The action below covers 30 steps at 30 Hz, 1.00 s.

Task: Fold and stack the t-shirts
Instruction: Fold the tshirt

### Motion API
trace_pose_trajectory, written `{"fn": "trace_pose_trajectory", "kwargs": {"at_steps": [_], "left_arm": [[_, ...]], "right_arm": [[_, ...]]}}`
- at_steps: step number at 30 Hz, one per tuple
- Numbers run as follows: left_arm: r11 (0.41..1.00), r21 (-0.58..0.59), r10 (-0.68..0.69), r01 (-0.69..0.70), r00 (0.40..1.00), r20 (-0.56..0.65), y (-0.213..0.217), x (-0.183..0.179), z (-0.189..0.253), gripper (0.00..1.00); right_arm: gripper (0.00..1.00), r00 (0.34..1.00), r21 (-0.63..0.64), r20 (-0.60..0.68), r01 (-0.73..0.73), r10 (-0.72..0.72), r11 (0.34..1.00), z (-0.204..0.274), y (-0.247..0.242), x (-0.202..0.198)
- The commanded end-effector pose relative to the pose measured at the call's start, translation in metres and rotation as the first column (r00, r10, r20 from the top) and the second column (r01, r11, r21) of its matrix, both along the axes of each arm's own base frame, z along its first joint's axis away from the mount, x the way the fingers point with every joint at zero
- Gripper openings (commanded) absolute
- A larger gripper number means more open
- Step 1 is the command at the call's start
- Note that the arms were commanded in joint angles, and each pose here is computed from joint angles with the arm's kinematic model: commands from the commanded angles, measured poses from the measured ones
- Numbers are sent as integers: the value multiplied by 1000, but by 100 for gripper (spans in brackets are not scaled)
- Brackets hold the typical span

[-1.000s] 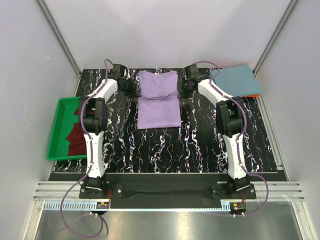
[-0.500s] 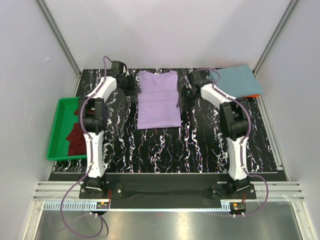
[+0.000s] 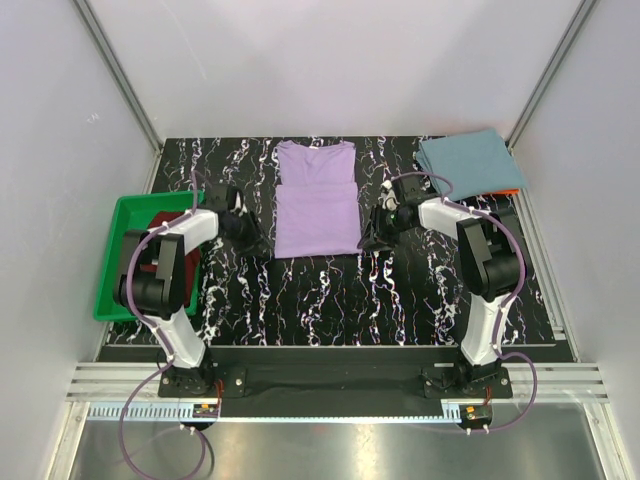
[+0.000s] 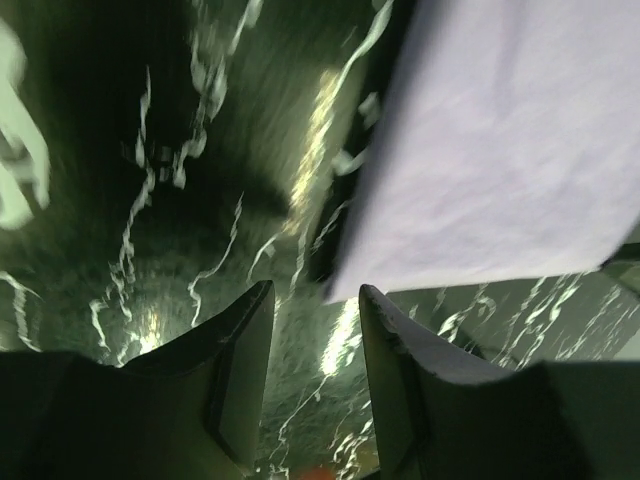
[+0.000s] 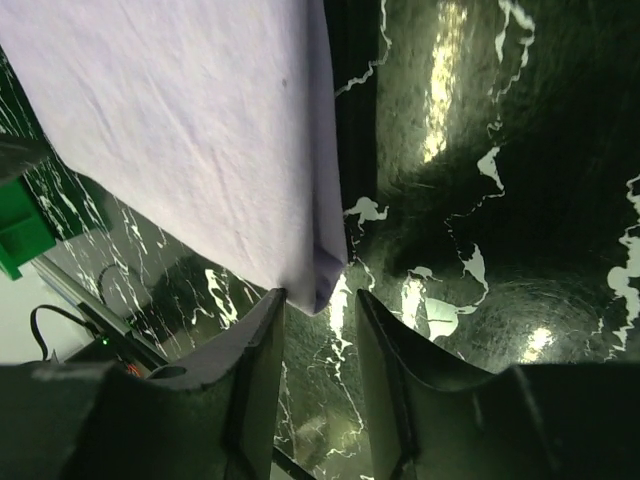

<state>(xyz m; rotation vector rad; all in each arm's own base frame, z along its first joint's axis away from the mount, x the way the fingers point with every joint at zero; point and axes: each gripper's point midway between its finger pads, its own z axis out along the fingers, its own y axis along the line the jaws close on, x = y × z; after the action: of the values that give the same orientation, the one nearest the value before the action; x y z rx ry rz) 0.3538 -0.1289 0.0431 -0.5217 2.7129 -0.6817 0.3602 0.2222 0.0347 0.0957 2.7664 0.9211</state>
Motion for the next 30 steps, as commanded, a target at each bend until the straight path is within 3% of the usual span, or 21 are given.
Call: {"fn": "trace_pose_trajectory", "kwargs": {"at_steps": [1,19,21,23,24,25,30], "left_arm": [[996,-88,-23,30,997,77,-20,4,6,44],[997,-67,-39,40,999,25,-29,-4,-20,45],[997,-71,-39,41,999,29,-30,-3,-20,43],[997,-68,-44,46,999,18,-29,-3,-22,27],[997,-63,-44,45,999,10,-29,-4,-23,20],[997,-64,-46,47,999,10,-29,-3,-22,3],[998,-47,-38,38,999,8,-26,-11,-14,0]], "right_arm": [[42,995,91,95,-48,39,995,19,13,5],[37,994,125,101,-58,45,990,9,16,-2],[31,994,129,103,-57,43,990,9,16,0],[9,995,117,88,-54,44,992,5,15,-3],[1,996,100,83,-49,41,994,1,12,-5],[0,997,87,70,-46,40,995,-1,10,-9],[0,998,58,69,4,-8,998,-2,-3,-28]]}}
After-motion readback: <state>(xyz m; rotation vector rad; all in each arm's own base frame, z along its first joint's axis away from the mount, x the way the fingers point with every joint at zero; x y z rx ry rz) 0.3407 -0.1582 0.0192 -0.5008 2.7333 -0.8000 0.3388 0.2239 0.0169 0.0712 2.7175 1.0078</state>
